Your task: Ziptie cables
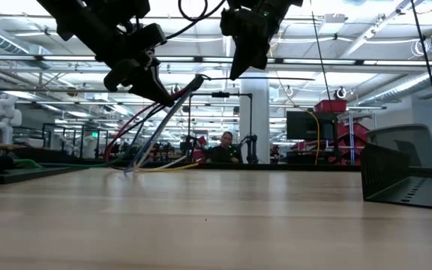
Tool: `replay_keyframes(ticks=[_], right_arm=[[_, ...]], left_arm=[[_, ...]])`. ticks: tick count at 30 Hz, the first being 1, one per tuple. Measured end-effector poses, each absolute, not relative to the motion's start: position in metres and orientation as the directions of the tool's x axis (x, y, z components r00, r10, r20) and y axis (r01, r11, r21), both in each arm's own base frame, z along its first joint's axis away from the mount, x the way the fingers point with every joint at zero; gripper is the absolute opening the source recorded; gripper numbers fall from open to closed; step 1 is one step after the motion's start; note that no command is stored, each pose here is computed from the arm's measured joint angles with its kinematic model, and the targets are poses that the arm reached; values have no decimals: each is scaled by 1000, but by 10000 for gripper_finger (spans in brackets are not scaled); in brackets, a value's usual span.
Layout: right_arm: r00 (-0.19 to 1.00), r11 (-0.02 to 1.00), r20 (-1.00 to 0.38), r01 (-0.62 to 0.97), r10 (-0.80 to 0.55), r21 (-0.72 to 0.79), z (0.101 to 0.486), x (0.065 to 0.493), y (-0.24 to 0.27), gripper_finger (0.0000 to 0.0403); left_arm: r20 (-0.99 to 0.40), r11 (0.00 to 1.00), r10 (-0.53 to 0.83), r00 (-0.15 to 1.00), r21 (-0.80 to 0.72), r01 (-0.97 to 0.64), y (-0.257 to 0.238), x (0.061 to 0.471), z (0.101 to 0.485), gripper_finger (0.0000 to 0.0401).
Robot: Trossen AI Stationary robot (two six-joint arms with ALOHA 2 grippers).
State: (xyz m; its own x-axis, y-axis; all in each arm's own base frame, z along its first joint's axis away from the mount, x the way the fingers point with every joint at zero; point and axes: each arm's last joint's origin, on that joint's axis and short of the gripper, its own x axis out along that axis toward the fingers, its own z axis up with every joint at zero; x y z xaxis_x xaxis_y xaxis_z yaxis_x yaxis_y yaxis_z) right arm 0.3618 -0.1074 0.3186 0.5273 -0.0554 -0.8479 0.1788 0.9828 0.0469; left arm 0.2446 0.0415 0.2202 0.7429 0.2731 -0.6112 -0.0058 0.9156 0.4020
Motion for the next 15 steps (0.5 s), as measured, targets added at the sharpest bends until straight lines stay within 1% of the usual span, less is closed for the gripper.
replay_keyframes(ticks=[2, 15], right_arm=[[529, 982, -848, 173, -32, 71, 317, 363, -106, 0], [513, 983, -858, 148, 18, 109, 313, 364, -102, 0]], left_arm=[[-610, 913, 274, 744, 408, -2, 42, 245, 220, 3], [-609, 901, 305, 732, 434, -15, 44, 244, 220, 3]])
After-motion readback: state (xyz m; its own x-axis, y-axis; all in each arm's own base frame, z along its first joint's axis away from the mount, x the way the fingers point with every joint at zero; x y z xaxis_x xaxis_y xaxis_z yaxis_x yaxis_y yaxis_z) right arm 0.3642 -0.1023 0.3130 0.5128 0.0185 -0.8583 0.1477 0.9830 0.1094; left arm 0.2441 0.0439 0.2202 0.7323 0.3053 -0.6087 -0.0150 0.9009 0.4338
